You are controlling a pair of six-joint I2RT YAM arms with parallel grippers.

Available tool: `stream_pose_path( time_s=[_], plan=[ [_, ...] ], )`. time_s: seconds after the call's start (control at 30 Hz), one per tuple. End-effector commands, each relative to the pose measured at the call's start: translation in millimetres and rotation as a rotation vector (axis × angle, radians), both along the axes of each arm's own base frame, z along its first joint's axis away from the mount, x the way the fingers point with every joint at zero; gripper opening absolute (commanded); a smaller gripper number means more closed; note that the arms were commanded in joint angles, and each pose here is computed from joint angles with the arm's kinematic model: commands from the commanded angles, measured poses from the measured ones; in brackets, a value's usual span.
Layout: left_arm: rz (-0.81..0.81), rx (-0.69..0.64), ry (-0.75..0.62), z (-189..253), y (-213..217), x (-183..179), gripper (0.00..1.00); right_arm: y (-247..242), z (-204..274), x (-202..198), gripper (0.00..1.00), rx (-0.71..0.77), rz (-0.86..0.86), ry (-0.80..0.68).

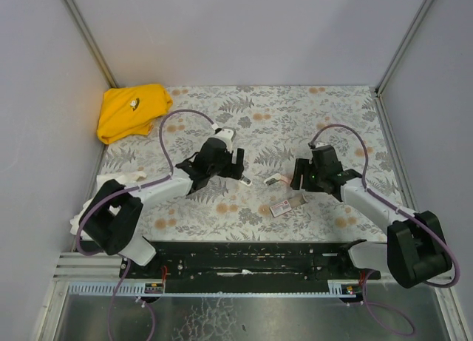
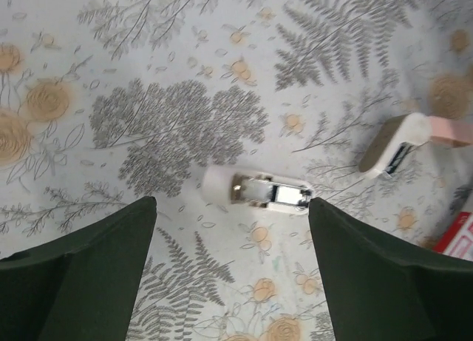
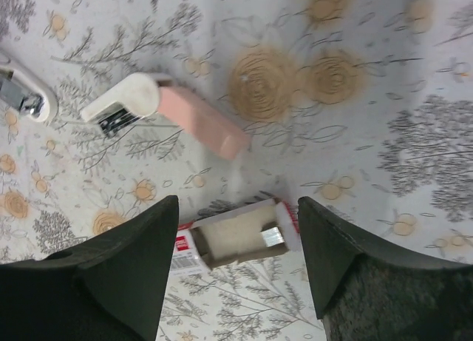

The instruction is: Load the staples into the stapler

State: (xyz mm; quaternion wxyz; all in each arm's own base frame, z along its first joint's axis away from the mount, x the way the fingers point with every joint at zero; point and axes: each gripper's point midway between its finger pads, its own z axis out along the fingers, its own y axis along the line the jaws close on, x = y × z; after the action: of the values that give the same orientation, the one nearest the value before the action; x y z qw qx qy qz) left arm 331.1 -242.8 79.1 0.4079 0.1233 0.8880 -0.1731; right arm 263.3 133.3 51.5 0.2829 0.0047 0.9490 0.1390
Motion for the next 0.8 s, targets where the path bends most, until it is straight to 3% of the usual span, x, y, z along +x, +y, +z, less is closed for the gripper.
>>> stream_pose_path(
  time_s=[0.0, 0.13, 0.37, 0.63, 0.77],
  plan=[
    [-0.099, -0.018, -0.133, 48.4, -35.7, 4.7, 0.84, -14.1, 14.1, 11.9, 0.73, 0.072, -0.021, -0.059],
    [-0.226, 0.012, -0.142, 47.3, -81.7, -4.4, 0.84, -29.8, 17.9, 15.0, 0.74, 0.129, -0.068, -0.070],
    [-0.380, 0.099, -0.031, -2.6, -147.5, -5.8, 0.80, -31.2, 20.6, 7.9, 0.74, 0.229, -0.102, -0.075],
    [-0.382, 0.176, 0.034, -41.8, -149.4, -4.3, 0.77, -27.4, 21.6, -1.2, 0.75, 0.271, -0.103, -0.077],
    [-0.387, 0.186, 0.068, -53.2, -145.7, -11.0, 0.65, -20.5, 21.0, -2.6, 0.75, 0.318, -0.101, -0.071]
  ],
)
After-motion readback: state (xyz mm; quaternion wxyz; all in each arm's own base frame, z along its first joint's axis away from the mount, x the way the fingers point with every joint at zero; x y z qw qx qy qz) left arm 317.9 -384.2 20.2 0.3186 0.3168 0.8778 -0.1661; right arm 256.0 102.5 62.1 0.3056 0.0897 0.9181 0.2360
